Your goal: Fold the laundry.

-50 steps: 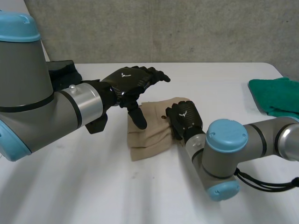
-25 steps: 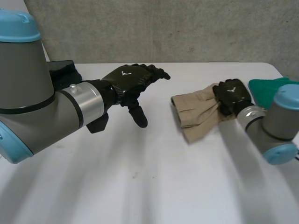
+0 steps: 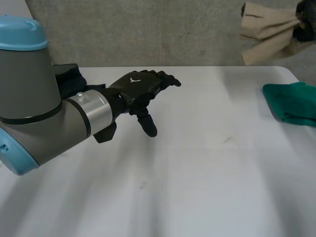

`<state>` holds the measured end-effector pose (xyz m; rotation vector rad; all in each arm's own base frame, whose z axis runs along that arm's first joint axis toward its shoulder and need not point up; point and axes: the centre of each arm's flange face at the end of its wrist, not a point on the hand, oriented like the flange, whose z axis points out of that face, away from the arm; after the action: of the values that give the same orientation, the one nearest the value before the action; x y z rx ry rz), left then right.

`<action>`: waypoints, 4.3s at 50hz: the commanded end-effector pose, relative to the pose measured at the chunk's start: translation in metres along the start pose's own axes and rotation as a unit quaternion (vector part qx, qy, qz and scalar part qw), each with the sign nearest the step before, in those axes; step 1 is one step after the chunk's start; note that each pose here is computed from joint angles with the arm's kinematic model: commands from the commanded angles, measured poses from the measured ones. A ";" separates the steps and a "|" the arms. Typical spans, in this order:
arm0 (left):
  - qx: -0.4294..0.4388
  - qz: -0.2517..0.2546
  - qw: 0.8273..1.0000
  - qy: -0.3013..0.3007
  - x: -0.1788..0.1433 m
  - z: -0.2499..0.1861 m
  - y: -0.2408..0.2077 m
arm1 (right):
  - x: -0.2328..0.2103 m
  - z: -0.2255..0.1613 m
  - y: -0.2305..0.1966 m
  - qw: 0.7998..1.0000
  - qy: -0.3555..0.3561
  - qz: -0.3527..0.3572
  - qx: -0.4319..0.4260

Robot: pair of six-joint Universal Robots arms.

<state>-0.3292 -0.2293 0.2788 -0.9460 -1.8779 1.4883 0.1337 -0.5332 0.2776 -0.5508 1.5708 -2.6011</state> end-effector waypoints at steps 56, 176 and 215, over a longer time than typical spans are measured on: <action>0.073 0.030 0.992 -0.096 -0.024 -0.008 -0.025 | -0.132 -0.106 -0.119 0.986 -0.036 -0.008 -0.164; -0.109 -0.061 0.944 -0.304 -0.095 -0.065 0.119 | -0.345 -0.211 -0.112 0.895 -0.397 -0.065 -0.193; -0.146 -0.087 0.958 -0.232 -0.040 -0.059 0.137 | -0.285 -0.146 -0.129 0.943 -0.276 -0.129 -0.135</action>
<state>-0.2278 -0.2107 0.1587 -0.5328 -2.5194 1.4356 0.3965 -0.2776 0.2309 -1.4942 1.6651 -2.0556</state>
